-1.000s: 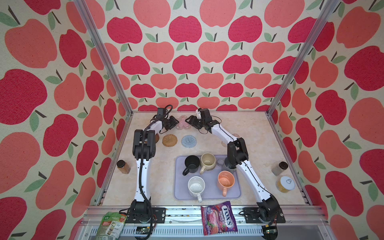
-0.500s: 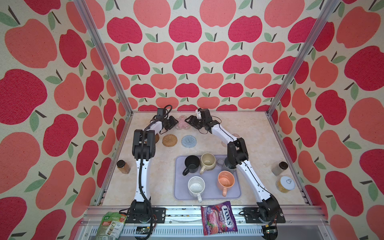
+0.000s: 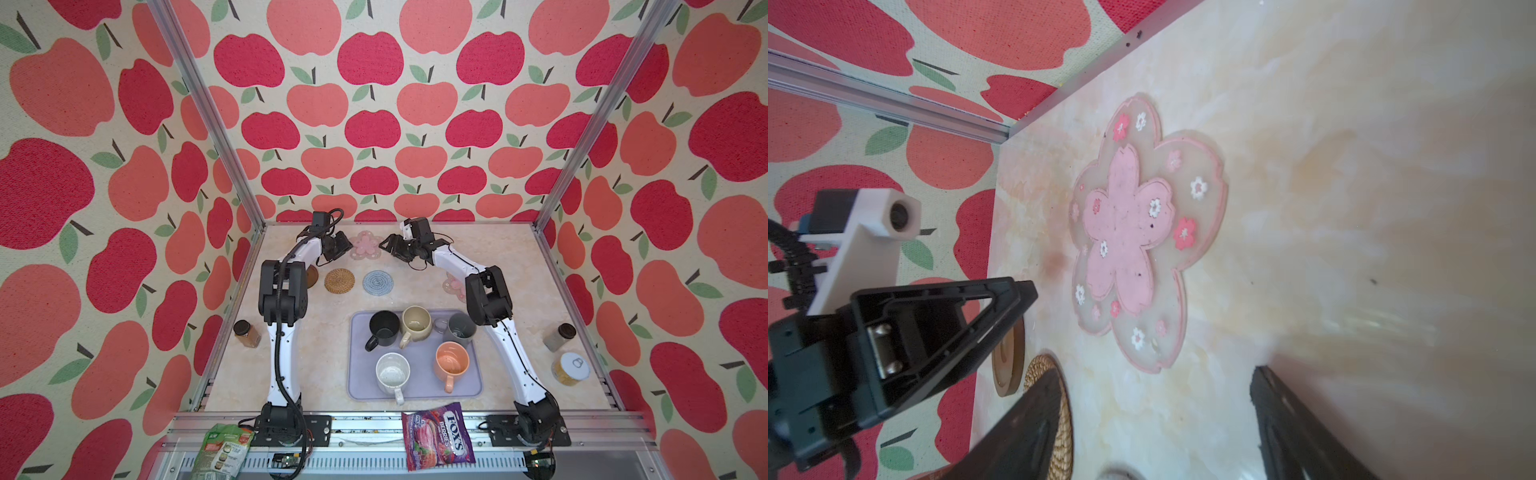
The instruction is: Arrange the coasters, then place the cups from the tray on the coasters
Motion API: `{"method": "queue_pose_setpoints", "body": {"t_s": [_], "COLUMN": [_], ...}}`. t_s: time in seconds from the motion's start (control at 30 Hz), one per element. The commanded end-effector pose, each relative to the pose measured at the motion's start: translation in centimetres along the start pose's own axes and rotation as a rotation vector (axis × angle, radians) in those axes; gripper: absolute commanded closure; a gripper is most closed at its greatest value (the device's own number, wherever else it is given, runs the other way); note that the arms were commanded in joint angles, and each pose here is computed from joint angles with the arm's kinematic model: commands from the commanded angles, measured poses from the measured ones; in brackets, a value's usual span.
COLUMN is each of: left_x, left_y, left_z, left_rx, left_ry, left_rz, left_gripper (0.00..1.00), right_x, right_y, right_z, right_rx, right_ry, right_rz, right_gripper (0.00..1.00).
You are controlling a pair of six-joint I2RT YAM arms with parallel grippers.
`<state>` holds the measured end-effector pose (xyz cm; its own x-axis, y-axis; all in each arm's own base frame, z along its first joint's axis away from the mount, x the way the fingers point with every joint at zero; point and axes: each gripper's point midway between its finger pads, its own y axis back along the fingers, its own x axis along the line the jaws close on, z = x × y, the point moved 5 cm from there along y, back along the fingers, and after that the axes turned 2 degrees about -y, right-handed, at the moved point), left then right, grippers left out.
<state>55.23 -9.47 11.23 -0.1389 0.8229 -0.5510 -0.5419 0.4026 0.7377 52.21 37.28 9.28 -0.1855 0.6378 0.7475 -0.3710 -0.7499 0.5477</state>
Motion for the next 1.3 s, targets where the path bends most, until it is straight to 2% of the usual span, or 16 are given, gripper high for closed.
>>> {"method": "queue_pose_setpoints", "body": {"t_s": [0.0, 0.33, 0.57, 0.73, 0.93, 1.27], "left_x": [-2.1, -6.1, -7.9, -7.8, -7.0, -5.8], "left_y": [3.6, 6.0, 5.2, 4.1, 3.3, 1.9], "left_z": [-0.2, -3.6, -6.7, -9.3, -11.3, -14.0], "left_rx": [0.001, 0.081, 0.136, 0.202, 0.247, 0.333], "left_ry": [-0.092, -0.234, -0.271, -0.291, -0.304, -0.301], "left_rz": [0.033, 0.047, 0.06, 0.095, 0.145, 0.196], "left_gripper": [0.57, 0.58, 0.6, 0.63, 0.65, 0.72], "right_x": [2.5, 2.2, 1.5, 0.7, 0.0, -0.3], "right_y": [4.3, 11.4, 15.4, 17.9, 19.7, 20.5], "right_z": [1.7, -0.6, -2.9, -4.5, -6.2, -6.7], "right_rx": [-0.063, -0.066, -0.04, -0.006, 0.031, 0.023], "right_ry": [0.097, 0.206, 0.285, 0.36, 0.399, 0.395], "right_rz": [-0.004, -0.139, -0.251, -0.345, -0.389, -0.405], "right_gripper": [0.25, 0.24, 0.25, 0.25, 0.25, 0.25]}}
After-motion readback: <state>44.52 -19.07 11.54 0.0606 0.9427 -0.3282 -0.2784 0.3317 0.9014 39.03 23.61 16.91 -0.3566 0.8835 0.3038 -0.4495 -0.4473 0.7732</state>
